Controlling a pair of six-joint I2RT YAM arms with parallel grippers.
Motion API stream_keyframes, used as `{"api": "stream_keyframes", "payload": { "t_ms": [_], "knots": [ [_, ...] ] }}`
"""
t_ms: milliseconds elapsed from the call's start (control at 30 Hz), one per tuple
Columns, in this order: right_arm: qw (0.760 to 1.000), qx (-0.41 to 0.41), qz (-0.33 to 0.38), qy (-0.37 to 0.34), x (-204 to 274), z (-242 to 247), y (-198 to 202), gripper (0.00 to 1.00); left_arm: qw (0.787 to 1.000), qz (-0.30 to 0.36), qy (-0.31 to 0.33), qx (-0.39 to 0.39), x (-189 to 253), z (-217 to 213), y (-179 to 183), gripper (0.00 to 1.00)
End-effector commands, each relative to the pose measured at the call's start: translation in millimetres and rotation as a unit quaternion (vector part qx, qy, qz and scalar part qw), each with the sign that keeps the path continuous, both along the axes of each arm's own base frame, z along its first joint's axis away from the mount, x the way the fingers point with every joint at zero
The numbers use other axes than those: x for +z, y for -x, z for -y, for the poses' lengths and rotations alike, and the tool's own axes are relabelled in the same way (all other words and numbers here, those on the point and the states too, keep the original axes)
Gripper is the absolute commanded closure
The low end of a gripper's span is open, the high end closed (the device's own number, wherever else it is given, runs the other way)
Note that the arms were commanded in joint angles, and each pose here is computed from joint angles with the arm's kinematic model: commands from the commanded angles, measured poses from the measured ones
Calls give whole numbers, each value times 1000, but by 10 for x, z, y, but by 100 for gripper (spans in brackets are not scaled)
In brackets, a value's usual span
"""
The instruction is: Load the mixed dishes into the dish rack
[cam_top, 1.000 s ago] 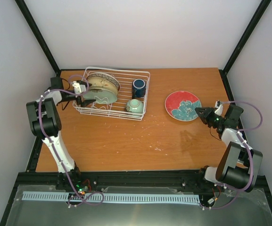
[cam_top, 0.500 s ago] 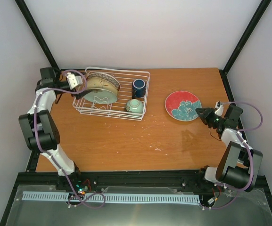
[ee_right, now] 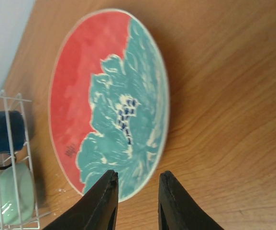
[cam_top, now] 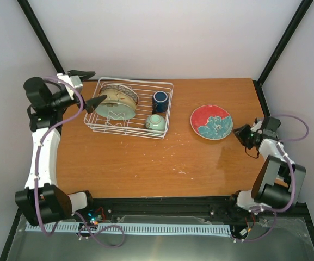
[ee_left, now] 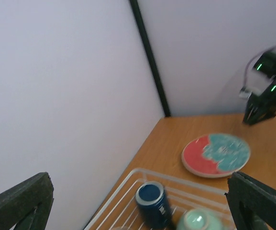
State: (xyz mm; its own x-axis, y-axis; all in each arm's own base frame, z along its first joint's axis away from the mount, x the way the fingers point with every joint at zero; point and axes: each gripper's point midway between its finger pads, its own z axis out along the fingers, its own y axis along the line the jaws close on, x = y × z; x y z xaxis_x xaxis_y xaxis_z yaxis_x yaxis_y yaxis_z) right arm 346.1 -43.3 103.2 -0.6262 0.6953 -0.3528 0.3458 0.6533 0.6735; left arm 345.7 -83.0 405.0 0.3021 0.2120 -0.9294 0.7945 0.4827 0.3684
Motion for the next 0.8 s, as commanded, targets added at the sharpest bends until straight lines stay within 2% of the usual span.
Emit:
{"api": "stream_keyframes", "payload": {
  "t_ms": [0,167,300,367,400,433,500,633,700,767],
  "knots": [
    [998,4,-60,-11,-313,3,37,76,995,-48,81,-24,396,203,261,0],
    [995,5,-84,-52,-542,-39,-47,73,983,-121,109,-81,487,664,408,0],
    [995,2,-84,-59,-582,-20,-120,72,960,-193,128,-157,521,892,561,0],
    [995,3,-74,-61,-543,-19,-159,72,953,-180,108,-218,468,934,740,0],
    [996,3,-71,-62,-532,-18,-170,71,950,-179,117,-227,390,943,776,0],
    [996,2,-68,-65,-515,-21,-182,71,946,-191,145,-218,339,920,739,0],
    [995,2,-61,-74,-481,-32,-219,71,922,-253,206,-208,211,903,597,0],
    [995,4,-58,-85,-468,-48,-266,71,883,-321,229,-255,-41,1007,469,5],
    [994,5,-64,-87,-501,-45,-280,71,878,-331,218,-267,-67,1028,441,7],
    [994,4,-73,-85,-559,-36,-283,71,888,-322,193,-265,-57,1045,428,1]
  ]
}}
